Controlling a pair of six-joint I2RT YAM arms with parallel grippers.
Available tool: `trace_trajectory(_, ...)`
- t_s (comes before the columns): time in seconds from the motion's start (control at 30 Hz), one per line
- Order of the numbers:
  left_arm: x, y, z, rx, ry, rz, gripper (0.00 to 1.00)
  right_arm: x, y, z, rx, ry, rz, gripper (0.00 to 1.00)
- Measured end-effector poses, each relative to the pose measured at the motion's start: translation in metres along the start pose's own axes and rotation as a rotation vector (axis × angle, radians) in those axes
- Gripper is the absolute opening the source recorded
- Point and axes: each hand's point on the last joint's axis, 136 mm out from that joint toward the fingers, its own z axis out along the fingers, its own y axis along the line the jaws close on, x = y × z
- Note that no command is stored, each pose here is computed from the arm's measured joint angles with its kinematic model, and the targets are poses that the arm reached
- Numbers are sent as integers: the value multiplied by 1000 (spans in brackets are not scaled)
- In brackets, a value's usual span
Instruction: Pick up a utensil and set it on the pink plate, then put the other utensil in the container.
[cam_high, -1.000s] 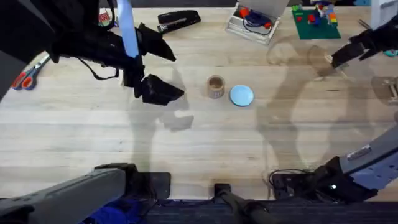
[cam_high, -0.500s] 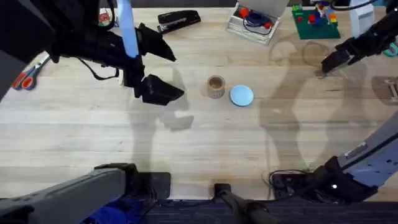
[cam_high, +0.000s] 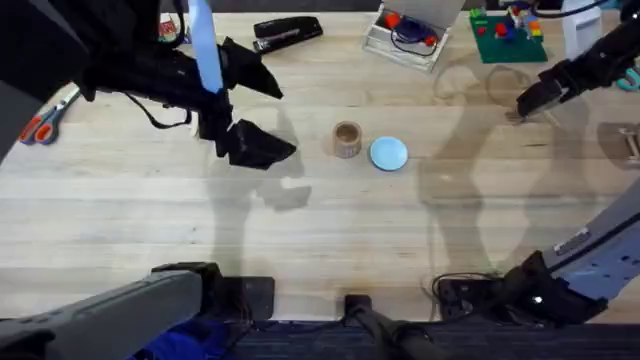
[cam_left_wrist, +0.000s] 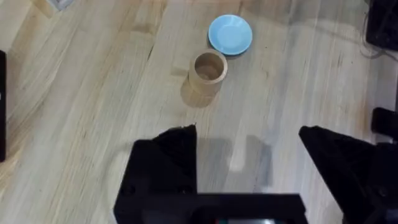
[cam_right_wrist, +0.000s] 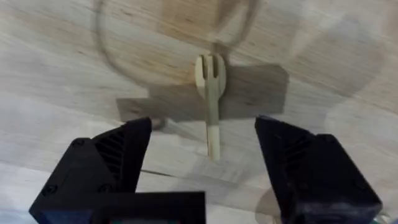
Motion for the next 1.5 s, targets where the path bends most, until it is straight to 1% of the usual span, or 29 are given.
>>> trace_trajectory(0.1, 0, 0, 0, 0, 0, 0, 995, 2, 2, 10, -23, 15, 2, 995)
trace_trajectory(0.57, 0, 0, 0, 0, 0, 0, 995, 0, 1, 11, -35, 16, 5, 995)
trace_trajectory(0.63, 0, 0, 0, 0, 0, 0, 995, 0, 1, 11, -36, 17, 5, 980)
trace_trajectory(0.7, 0, 0, 0, 0, 0, 0, 995, 0, 1, 11, -37, 18, 5, 880)
trace_trajectory(0.77, 0, 0, 0, 0, 0, 0, 995, 0, 1, 11, -38, 18, 4, 722)
trace_trajectory(0.8, 0, 0, 0, 0, 0, 0, 995, 0, 1, 11, -38, 18, 5, 604)
trace_trajectory(0.9, 0, 0, 0, 0, 0, 0, 995, 0, 1, 11, -38, 17, 0, 192)
trace_trajectory(0.93, 0, 0, 0, 0, 0, 0, 995, 0, 1, 11, -38, 16, 3, 76)
trace_trajectory(0.97, 0, 0, 0, 0, 0, 0, 995, -1, 1, 11, -37, 14, 1, 44)
trace_trajectory(1.0, 0, 0, 0, 0, 0, 0, 995, -1, 1, 10, -38, 13, 1, 37)
trace_trajectory(1.5, 0, 0, 0, 0, 0, 0, 993, 6, 9, 9, -74, 40, 14, 29)
